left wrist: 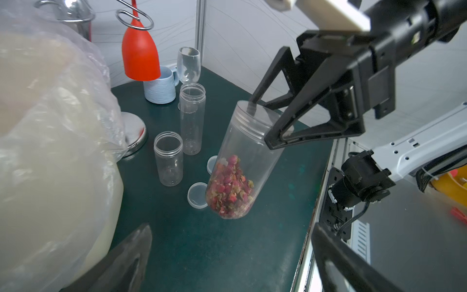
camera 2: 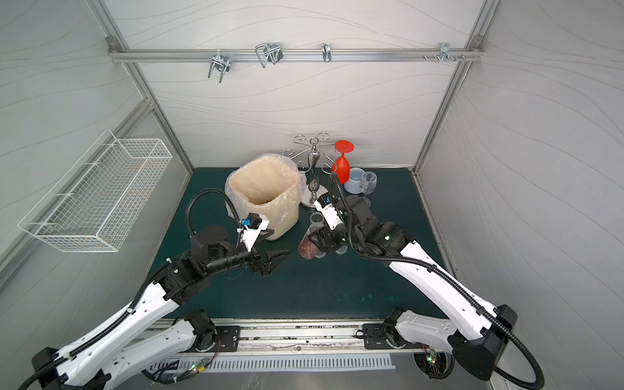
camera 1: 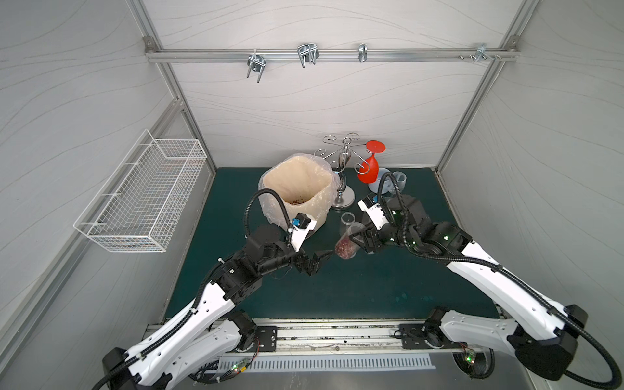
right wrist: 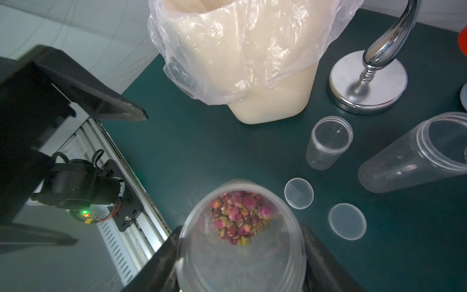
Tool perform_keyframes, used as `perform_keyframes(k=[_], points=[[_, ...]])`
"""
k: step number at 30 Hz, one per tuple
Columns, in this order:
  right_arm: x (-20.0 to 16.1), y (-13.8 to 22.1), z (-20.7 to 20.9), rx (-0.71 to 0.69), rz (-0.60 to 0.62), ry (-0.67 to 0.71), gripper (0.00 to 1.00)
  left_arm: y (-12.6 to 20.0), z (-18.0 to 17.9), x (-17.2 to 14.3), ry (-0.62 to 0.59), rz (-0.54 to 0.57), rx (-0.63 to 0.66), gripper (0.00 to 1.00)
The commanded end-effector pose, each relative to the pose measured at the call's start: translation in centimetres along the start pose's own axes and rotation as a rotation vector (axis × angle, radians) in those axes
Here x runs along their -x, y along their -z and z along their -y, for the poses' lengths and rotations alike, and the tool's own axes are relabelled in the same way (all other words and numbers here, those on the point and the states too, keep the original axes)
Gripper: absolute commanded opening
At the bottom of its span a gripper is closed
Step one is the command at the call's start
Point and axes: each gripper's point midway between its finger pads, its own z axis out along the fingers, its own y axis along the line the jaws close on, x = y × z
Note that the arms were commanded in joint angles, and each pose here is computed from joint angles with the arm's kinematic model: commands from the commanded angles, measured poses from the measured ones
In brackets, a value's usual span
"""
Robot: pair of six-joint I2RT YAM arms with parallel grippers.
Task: Empty the moldy dried flower tea in the jars
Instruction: Pick up the jar from the center of the board.
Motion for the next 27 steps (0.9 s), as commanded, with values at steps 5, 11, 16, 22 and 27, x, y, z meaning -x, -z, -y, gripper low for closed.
perform_keyframes(k=[5, 11, 16, 22, 27], points=[[0.7, 2.4, -1.2, 0.074, 0.013, -0.114, 0.18, -1.6, 2.8, 2.0, -0.306, 0.105, -0.063, 0.99], [1.7, 2.4, -2.8, 0.168, 0.028, -0.162, 0.17, -3.1, 3.6, 0.8, -0.348, 0.06, -0.107, 0.99], [2.3, 2.6, -3.9, 0.231, 0.039, -0.195, 0.14, -4.1, 2.6, 0.2, -0.373, 0.035, -0.049, 0.99], [2.6, 2.4, -4.5, 0.275, 0.05, -0.203, 0.13, -4.8, 2.7, 0.0, -0.402, 0.076, -0.063, 0.98], [2.9, 2.4, -4.9, 0.3, 0.054, -0.206, 0.12, -5.5, 2.8, -0.5, -0.404, 0.07, -0.075, 0.9]])
